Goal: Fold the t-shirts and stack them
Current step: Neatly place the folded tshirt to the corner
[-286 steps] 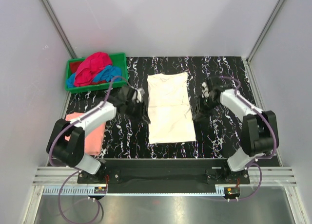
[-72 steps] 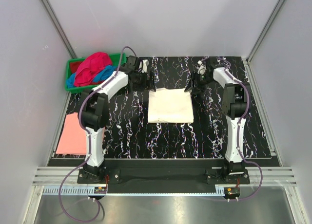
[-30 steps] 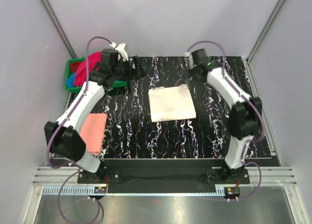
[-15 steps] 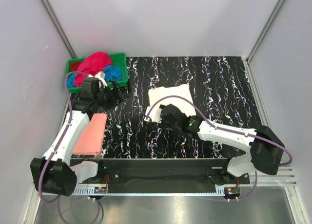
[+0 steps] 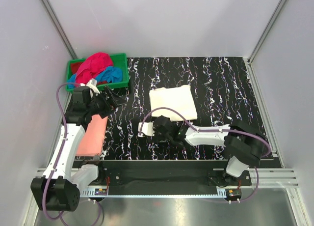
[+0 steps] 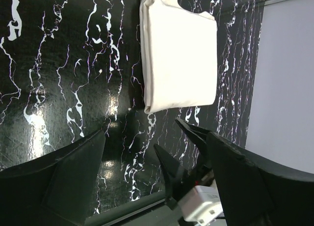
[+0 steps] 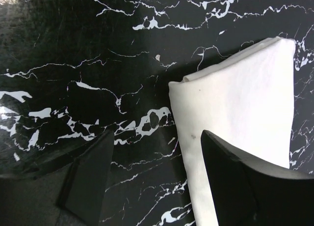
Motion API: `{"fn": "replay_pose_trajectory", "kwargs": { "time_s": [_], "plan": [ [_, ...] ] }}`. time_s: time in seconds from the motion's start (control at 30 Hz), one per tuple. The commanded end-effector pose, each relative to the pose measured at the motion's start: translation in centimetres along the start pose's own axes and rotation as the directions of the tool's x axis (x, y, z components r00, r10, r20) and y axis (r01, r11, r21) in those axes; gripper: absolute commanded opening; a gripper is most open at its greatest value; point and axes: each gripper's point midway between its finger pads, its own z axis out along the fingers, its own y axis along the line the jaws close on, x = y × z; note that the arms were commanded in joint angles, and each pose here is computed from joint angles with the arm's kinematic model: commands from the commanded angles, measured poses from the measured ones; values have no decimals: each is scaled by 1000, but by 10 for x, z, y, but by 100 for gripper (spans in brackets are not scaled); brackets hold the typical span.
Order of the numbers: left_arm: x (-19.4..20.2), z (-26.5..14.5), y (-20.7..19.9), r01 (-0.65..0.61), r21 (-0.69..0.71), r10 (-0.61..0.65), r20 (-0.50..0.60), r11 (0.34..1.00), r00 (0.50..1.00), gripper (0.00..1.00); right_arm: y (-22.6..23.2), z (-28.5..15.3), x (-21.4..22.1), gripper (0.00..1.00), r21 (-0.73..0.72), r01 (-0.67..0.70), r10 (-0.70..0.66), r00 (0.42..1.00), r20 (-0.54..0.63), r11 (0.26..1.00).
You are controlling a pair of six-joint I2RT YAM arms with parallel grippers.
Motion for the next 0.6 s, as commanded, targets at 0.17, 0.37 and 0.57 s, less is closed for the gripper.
{"fn": "replay_pose_trajectory", "kwargs": {
  "time_s": [0.17, 0.37, 0.57],
  "plan": [
    [-3, -6, -5, 0, 62, 0, 9, 998, 1000, 90, -13, 24, -2, 79, 113, 126, -128, 992, 8, 986],
    [-1, -5, 5, 27, 31, -27, -11, 999, 1000, 90, -11, 42, 18, 74, 115, 161, -155, 986, -61, 980],
    [6, 1, 12, 83, 22, -82, -63, 996, 995, 92, -16, 54, 19, 47, 98, 139, -134, 990, -54, 985]
  ]
}}
